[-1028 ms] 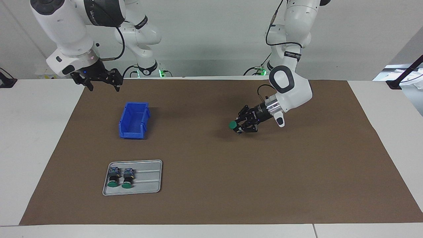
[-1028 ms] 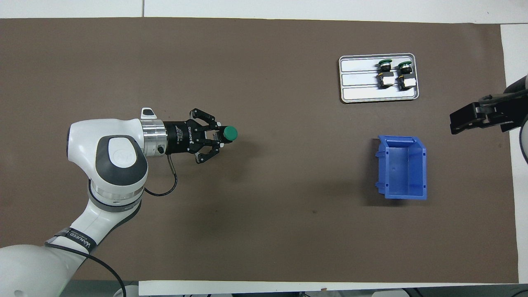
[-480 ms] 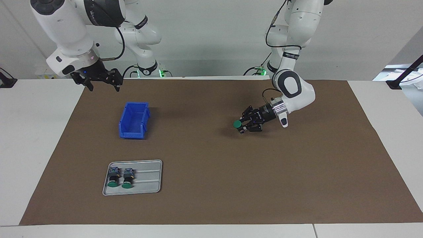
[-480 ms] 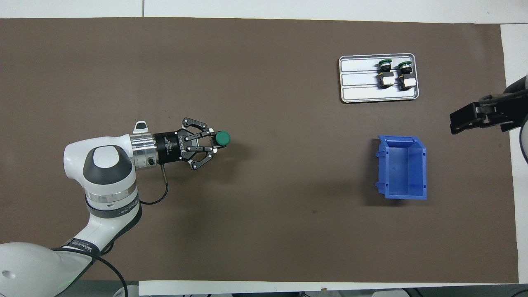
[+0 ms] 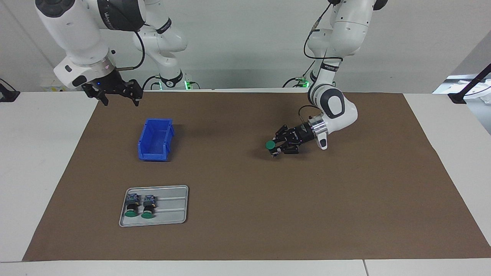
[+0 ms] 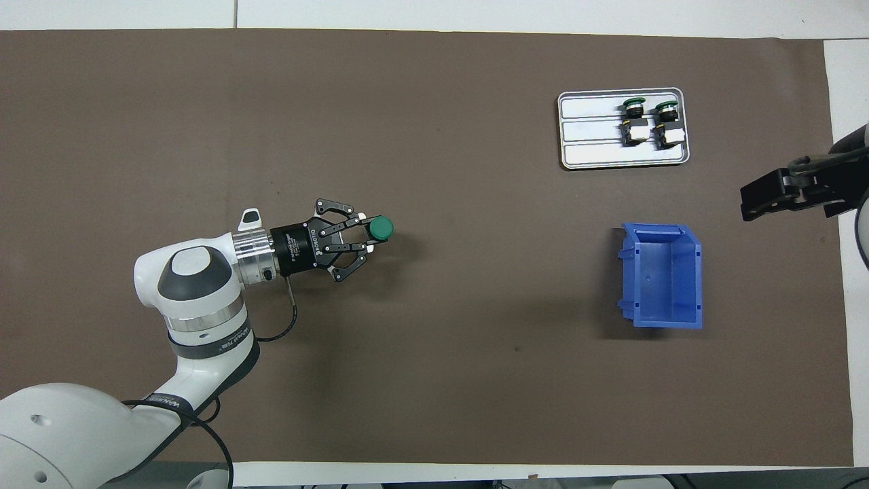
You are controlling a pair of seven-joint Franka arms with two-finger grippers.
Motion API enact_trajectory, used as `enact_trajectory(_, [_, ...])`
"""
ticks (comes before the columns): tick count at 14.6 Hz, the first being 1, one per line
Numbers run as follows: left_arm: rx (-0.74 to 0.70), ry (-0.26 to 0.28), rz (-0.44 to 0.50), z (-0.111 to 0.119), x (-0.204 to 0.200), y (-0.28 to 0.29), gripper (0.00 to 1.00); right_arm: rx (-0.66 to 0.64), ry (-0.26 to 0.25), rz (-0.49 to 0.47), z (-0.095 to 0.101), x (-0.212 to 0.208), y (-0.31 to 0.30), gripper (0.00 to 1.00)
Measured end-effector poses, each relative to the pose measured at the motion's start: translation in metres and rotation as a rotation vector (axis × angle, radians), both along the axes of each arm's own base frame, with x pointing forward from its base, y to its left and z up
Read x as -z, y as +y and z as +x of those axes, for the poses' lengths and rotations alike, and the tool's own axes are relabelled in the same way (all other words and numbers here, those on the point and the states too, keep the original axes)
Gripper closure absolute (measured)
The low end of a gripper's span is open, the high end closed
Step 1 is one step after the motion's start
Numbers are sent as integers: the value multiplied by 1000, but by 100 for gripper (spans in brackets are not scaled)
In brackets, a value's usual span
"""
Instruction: Place and press button with both arms
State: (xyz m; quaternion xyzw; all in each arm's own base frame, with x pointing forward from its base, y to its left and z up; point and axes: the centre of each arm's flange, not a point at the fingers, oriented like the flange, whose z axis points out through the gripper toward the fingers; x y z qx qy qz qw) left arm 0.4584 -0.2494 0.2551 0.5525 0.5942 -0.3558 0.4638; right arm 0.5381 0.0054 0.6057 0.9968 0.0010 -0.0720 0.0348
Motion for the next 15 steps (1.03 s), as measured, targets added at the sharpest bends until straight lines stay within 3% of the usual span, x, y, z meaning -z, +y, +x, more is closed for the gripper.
enact_trajectory(15, [-25,-3,-81,-17,25,-18,67,0,0,0,0,0,0,0])
